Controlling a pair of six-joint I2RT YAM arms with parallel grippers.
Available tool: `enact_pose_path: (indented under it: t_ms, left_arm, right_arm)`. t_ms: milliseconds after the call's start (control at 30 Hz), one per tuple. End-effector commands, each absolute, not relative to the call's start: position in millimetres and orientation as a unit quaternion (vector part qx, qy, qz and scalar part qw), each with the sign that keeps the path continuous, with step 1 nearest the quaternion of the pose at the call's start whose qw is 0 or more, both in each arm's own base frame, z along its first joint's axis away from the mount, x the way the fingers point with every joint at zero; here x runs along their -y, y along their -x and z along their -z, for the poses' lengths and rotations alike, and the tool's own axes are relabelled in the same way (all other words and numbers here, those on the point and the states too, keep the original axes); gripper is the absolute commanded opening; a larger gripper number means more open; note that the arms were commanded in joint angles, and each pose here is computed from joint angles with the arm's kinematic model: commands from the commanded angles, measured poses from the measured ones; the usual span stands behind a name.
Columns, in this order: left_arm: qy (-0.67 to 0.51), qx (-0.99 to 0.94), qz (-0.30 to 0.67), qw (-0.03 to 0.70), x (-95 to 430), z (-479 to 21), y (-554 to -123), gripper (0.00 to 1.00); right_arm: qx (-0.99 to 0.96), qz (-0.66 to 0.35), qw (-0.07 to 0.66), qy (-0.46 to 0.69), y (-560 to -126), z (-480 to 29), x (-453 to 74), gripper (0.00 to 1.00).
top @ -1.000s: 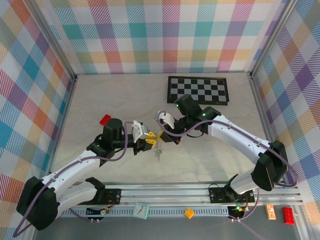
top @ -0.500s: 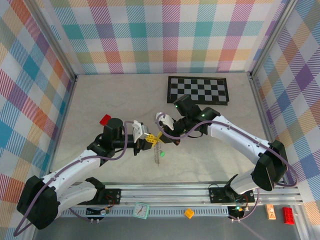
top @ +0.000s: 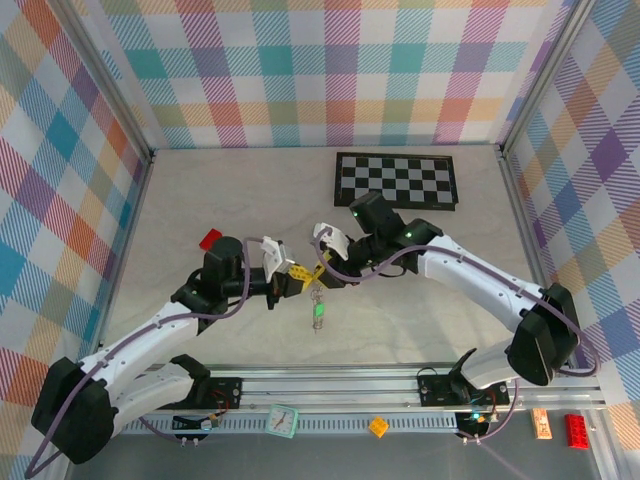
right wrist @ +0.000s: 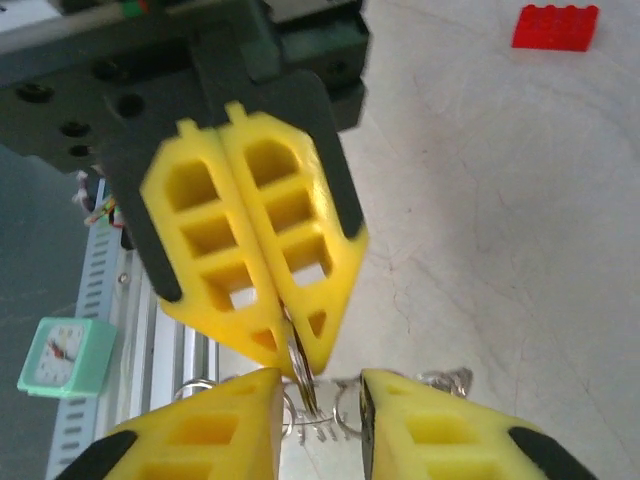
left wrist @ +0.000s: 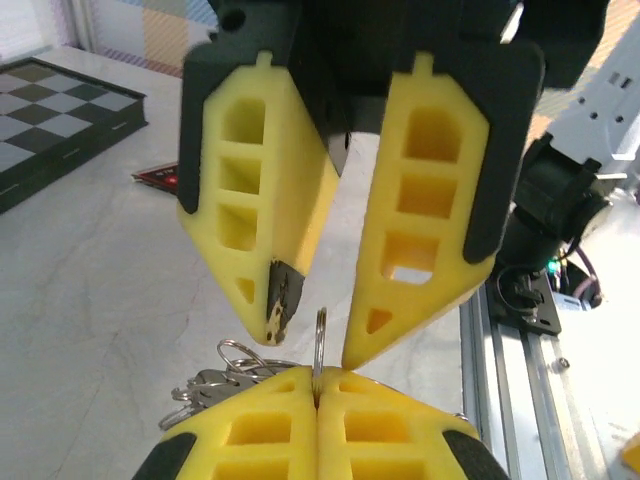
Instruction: Put the keys on the keyring
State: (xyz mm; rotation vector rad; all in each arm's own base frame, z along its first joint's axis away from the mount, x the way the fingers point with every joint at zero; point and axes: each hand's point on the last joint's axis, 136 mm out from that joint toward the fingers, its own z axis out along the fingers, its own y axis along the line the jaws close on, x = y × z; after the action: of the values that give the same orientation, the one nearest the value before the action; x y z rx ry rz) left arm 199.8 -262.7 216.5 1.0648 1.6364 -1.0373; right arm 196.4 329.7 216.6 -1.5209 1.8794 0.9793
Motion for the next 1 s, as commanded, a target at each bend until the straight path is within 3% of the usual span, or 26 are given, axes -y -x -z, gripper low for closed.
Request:
enact_pose_path:
  t_ms: [0, 167, 367, 500, 767, 967]
  left_arm:
    - [-0.356, -0.708, 0.406, 0.455, 255.3, -234.0, -214.8, 0.0]
    - [-0.233, -0.808, 0.348, 0.414, 230.8, -224.0, -233.2, 0.0]
    - [-0.098, -0.893, 0.3, 0.322, 205.8, -206.3, -236.3, 0.0]
    - [-0.026, -0.927, 0.275, 0.252, 198.5, -201.7, -233.4, 0.0]
    - [0.086, -0.962, 0.236, 0.108, 196.0, -200.2, -215.8, 0.0]
    - [0.174, -0.95, 0.253, 0.054, 203.9, -206.9, -211.4, 0.0]
  right_arm:
    - [-0.707, -0.339, 0.314, 0.535, -212.2, -226.1, -321.6, 0.42]
    - [-0.704, -0.304, 0.366, 0.527, -214.6, -227.5, -306.3, 0.42]
    - [-0.608, -0.371, 0.39, 0.584, -161.4, -235.4, -328.6, 0.35]
    - [-0.59, -0.409, 0.396, 0.572, -153.4, -230.8, -352.6, 0.3]
    - [-0.615, -0.382, 0.478, 0.497, -202.1, -207.1, -387.3, 0.25]
    - [-0.616, -0.363, 0.49, 0.498, -214.2, -189.6, -394.6, 0.26]
